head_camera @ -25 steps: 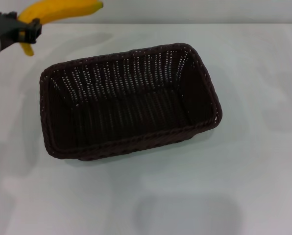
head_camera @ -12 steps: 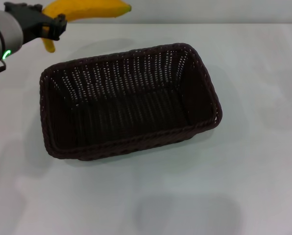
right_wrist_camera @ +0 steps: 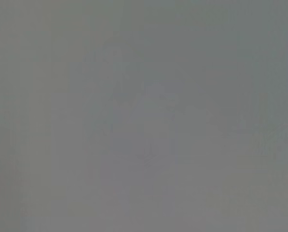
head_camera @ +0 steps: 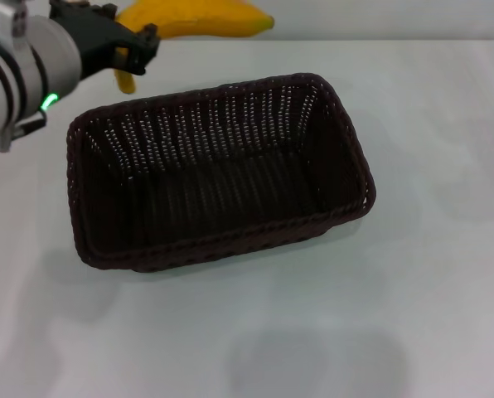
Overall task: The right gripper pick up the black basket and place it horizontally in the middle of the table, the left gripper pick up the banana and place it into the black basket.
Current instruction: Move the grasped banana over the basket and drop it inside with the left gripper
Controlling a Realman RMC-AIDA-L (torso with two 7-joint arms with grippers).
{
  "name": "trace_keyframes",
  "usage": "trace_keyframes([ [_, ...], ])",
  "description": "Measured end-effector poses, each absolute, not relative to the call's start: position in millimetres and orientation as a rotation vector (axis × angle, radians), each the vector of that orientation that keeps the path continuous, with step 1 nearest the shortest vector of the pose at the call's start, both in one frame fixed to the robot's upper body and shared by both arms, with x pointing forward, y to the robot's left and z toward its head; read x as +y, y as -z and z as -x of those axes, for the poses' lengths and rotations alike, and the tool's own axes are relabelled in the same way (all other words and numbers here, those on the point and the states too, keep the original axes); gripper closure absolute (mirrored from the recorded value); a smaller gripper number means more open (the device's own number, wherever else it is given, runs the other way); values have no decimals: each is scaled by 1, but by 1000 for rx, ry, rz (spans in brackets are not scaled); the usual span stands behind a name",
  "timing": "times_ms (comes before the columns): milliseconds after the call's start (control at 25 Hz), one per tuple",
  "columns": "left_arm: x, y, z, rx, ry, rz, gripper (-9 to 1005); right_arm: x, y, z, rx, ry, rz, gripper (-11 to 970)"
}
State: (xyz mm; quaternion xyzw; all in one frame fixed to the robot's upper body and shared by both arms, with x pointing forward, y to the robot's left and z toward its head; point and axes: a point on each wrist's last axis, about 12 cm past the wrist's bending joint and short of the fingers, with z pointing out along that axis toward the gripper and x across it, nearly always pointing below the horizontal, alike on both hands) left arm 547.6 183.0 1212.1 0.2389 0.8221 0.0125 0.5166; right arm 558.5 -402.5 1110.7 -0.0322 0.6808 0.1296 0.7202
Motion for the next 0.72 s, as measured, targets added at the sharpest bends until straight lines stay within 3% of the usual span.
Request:
trace_keyframes([
  [720,145,-1201,-523,1988,34,-673,543,-397,-1107,-554,1495,-319,87,178],
])
